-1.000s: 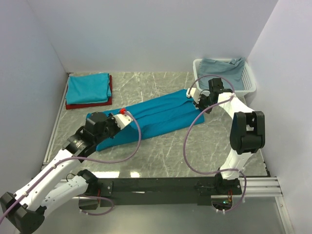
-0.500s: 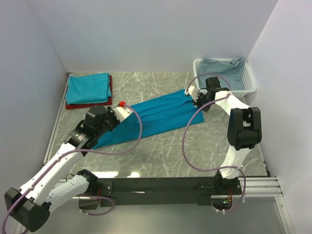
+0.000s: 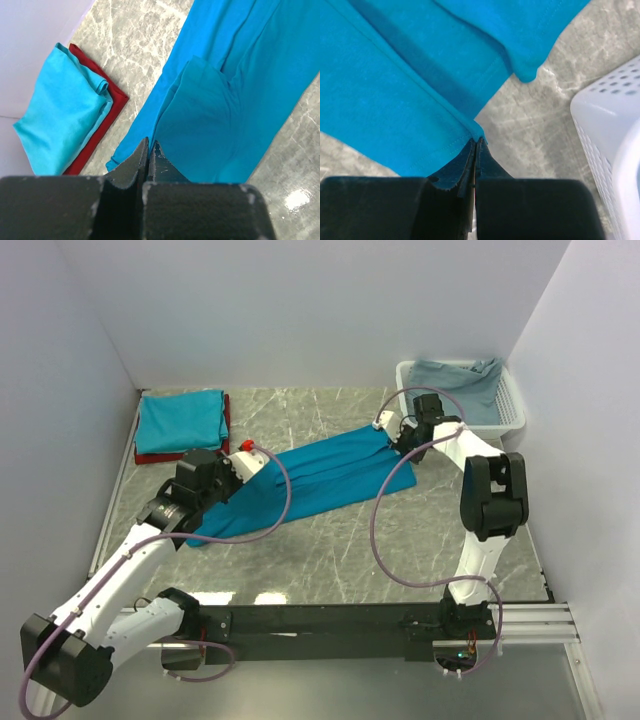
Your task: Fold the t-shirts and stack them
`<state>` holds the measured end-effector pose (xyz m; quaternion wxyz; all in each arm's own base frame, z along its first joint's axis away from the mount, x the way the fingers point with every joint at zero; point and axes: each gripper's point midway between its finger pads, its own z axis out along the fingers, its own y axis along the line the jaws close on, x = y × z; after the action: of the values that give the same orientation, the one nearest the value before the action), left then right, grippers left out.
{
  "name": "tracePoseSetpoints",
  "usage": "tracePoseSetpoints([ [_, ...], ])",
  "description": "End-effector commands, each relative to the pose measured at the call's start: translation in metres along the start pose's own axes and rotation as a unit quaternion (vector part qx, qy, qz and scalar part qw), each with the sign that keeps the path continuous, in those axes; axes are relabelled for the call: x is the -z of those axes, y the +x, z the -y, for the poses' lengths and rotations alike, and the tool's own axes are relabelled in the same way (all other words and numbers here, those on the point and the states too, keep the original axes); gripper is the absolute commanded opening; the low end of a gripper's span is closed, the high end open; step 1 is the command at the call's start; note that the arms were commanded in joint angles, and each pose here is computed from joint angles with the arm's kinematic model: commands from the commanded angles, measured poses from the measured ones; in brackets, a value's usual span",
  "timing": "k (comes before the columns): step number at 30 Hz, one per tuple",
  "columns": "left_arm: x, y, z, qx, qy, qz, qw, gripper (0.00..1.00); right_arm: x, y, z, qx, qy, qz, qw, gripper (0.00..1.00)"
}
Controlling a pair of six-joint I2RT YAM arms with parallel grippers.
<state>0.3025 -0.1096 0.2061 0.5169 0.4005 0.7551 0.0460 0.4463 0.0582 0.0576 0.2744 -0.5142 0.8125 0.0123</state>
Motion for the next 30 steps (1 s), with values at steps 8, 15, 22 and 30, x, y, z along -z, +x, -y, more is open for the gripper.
tracePoseSetpoints([
  [8, 0.003, -0.026, -0.016, 0.002, -0.016, 0.045, 0.999, 0.0, -0.012, -0.017, 0.025, -0.005, 0.044, -0.007, 0.999, 0.0],
  [15, 0.003, -0.027, -0.016, 0.002, -0.014, 0.045, 0.999, 0.0, -0.016, -0.026, 0.033, -0.004, 0.056, -0.006, 0.998, 0.0],
  [22, 0.015, -0.03, -0.019, 0.011, -0.022, 0.054, 0.998, 0.0, -0.013, -0.039, 0.042, 0.003, 0.081, 0.005, 0.997, 0.0],
  [30, 0.039, -0.033, -0.019, 0.024, -0.03, 0.075, 0.996, 0.0, -0.013, -0.041, 0.045, 0.011, 0.09, -0.001, 0.996, 0.0],
])
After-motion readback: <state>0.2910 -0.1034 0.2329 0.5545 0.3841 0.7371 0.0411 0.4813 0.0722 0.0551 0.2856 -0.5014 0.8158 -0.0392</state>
